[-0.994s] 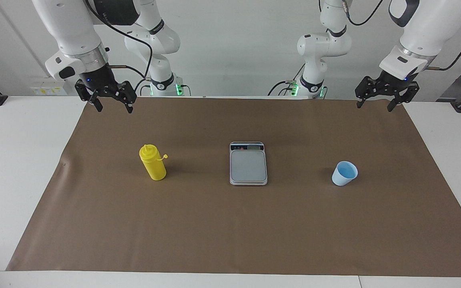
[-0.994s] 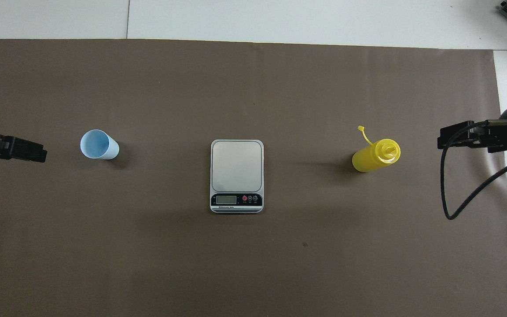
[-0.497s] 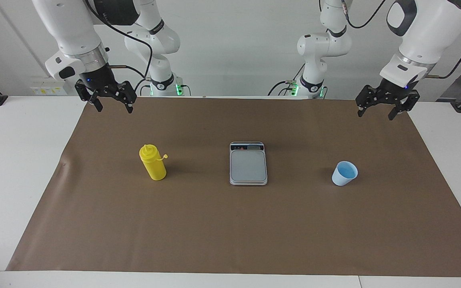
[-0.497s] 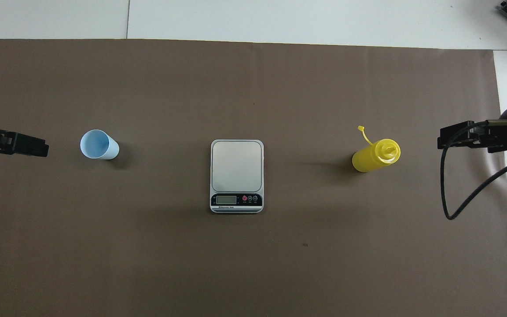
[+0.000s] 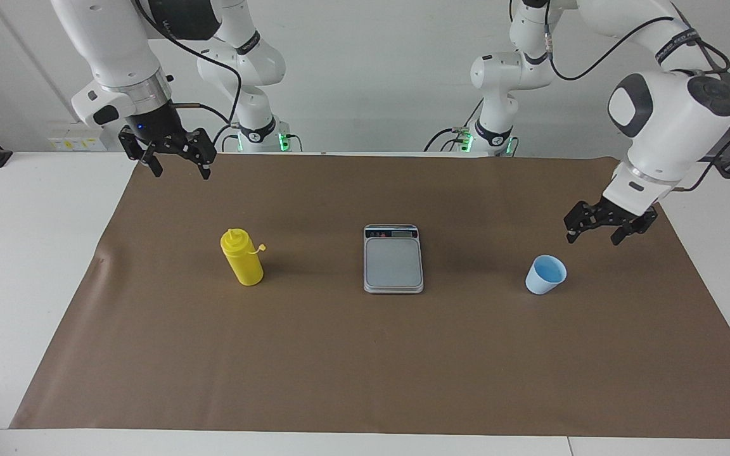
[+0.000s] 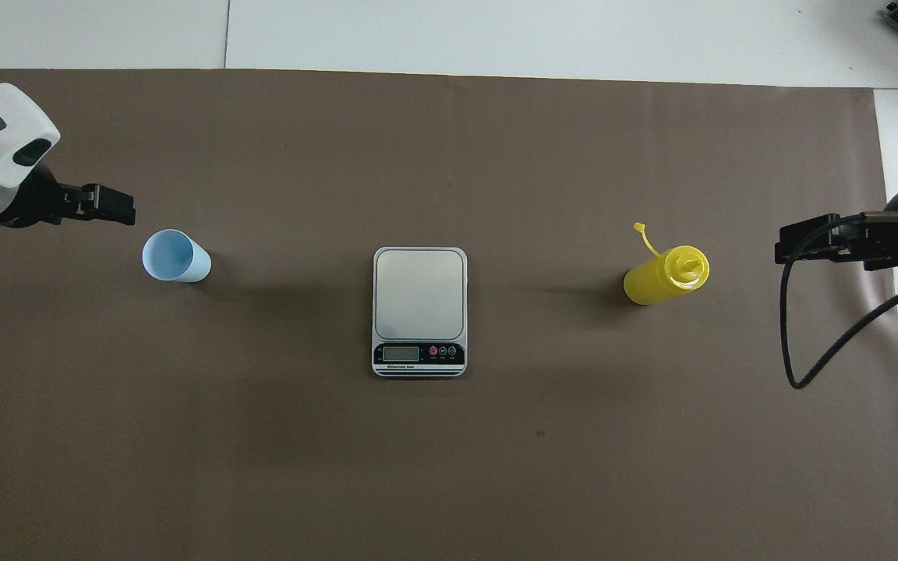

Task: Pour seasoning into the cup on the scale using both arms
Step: 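Reach the left gripper to the blue cup and grasp it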

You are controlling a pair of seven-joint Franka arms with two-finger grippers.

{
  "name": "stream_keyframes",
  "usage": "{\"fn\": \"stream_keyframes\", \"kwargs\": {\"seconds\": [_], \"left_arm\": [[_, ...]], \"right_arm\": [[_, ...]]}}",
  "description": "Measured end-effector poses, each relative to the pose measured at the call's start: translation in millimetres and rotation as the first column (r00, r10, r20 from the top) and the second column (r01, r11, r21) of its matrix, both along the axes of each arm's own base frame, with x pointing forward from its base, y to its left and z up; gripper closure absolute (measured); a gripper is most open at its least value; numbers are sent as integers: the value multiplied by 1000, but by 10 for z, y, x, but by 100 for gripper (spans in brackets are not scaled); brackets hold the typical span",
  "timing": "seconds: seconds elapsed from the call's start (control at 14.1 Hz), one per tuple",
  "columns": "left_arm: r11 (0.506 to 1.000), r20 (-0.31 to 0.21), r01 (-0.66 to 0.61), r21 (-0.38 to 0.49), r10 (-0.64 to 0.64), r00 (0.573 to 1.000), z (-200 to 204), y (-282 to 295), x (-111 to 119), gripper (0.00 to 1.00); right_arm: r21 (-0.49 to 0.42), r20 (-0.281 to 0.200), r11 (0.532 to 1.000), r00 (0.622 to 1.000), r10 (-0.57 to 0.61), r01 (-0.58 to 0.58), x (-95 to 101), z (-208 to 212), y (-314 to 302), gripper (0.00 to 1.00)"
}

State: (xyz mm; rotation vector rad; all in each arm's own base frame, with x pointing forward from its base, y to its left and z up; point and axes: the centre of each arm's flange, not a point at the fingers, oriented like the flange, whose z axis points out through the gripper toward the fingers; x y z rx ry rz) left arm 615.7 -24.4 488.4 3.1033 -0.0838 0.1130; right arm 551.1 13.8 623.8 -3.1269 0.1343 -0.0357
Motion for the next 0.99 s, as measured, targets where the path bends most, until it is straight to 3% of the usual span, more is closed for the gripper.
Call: {"fn": "stream_keyframes", "kwargs": {"seconds": [0.35, 0.92, 0.99], "left_arm": [[998, 36, -59, -1, 59, 998, -782, 203, -127, 0], [994, 17, -113, -7, 113, 993, -1364, 174, -260, 0], [994, 15, -113, -7, 113, 993, -1407, 173, -264, 7]], "right_arm": [[0, 0, 1000, 1000, 0, 0, 0, 0, 0, 0], [0, 0, 1000, 1000, 0, 0, 0, 0, 0, 0], [0, 0, 1000, 1000, 0, 0, 0, 0, 0, 0]]}}
